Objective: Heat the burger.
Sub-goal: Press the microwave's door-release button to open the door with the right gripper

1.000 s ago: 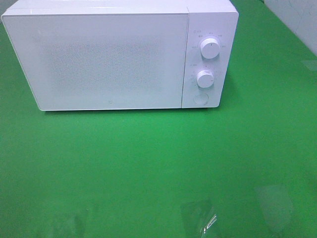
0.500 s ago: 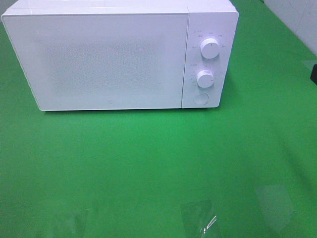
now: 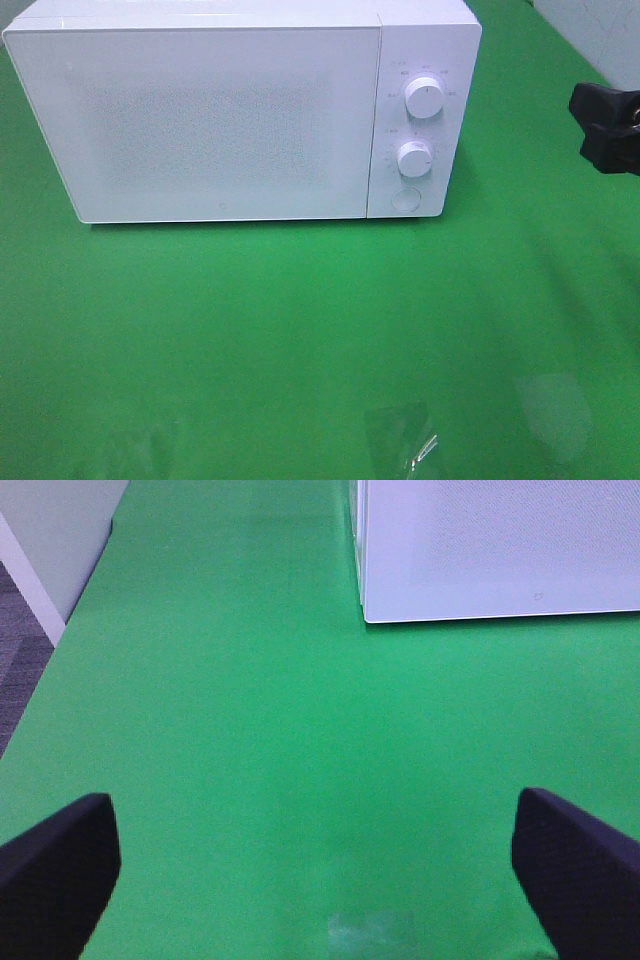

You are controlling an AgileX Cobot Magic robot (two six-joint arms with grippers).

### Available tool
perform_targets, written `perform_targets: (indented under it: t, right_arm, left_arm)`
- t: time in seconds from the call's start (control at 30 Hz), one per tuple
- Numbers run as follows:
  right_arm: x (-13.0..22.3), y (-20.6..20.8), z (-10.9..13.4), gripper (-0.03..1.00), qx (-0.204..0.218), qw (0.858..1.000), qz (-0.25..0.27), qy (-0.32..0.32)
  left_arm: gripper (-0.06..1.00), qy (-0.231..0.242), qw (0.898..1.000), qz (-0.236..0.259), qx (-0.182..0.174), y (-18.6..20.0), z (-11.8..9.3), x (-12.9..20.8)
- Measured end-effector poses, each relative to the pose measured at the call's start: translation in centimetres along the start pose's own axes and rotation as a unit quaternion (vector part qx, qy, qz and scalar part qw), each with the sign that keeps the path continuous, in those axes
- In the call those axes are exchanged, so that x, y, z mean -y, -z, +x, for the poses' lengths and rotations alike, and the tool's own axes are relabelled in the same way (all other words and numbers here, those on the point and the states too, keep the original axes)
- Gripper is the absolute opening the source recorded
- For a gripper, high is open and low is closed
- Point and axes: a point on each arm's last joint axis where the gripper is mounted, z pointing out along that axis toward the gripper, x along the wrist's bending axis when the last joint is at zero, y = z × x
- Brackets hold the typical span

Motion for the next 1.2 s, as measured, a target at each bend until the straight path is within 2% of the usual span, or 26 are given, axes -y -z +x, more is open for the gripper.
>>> perform_targets:
  t: [0.33,0.43,0.47,0.63,0.7,0.73,0.77,0.8,0.83,0.93,1.07,1.1,1.17,1.2]
  right_arm:
    - [2.6,-2.6,0.4,0.62,0.001,1.0,-0.016,-0.004]
    - [3.8,-3.2,1.7,0.61,0.002,1.0,-0.016,-0.015]
    - [4.5,-3.4,2.6,0.61,-0.005,1.0,-0.011,-0.018]
    - [5.7,-3.5,4.6,0.57,-0.024,0.999,-0.011,-0.028]
    - [6.6,-3.3,6.1,0.5,-0.046,0.999,-0.001,-0.026]
    - [6.6,-3.3,6.1,0.5,-0.046,0.999,-0.001,-0.026]
    - [7.4,-3.2,7.1,0.44,-0.055,0.998,0.014,-0.028]
    - [7.4,-3.2,7.1,0.44,-0.055,0.998,0.014,-0.028]
    - [8.1,-3.0,7.7,0.39,-0.056,0.998,0.028,-0.03]
    - [8.8,-2.7,8.5,0.33,-0.055,0.997,0.043,-0.032]
    - [9.2,-2.5,9.0,0.3,-0.056,0.996,0.052,-0.038]
    - [9.5,-2.2,9.5,0.28,-0.057,0.993,0.061,-0.089]
    - [9.5,-2.2,9.6,0.26,-0.057,0.99,0.062,-0.112]
    - [9.5,-2.2,9.7,0.24,-0.054,0.98,0.066,-0.181]
  left_arm:
    - [0.99,0.0,1.0,0.0,0.0,0.0,0.0,0.0]
    - [0.99,0.0,1.0,0.0,0.0,0.0,0.0,0.0]
    - [0.99,0.0,1.0,0.0,0.0,0.0,0.0,0.0]
    - [0.99,0.0,1.0,0.0,0.0,0.0,0.0,0.0]
    - [0.99,0.0,1.0,0.0,0.0,0.0,0.0,0.0]
    - [0.99,0.0,1.0,0.0,0.0,0.0,0.0,0.0]
    - [0.99,0.0,1.0,0.0,0.0,0.0,0.0,0.0]
    - [0.99,0.0,1.0,0.0,0.0,0.0,0.0,0.0]
    - [0.99,0.0,1.0,0.0,0.0,0.0,0.0,0.0]
    - [0.99,0.0,1.0,0.0,0.0,0.0,0.0,0.0]
    - [0.99,0.0,1.0,0.0,0.0,0.0,0.0,0.0]
    - [0.99,0.0,1.0,0.0,0.0,0.0,0.0,0.0]
    - [0.99,0.0,1.0,0.0,0.0,0.0,0.0,0.0]
    - [0.99,0.0,1.0,0.0,0.0,0.0,0.0,0.0]
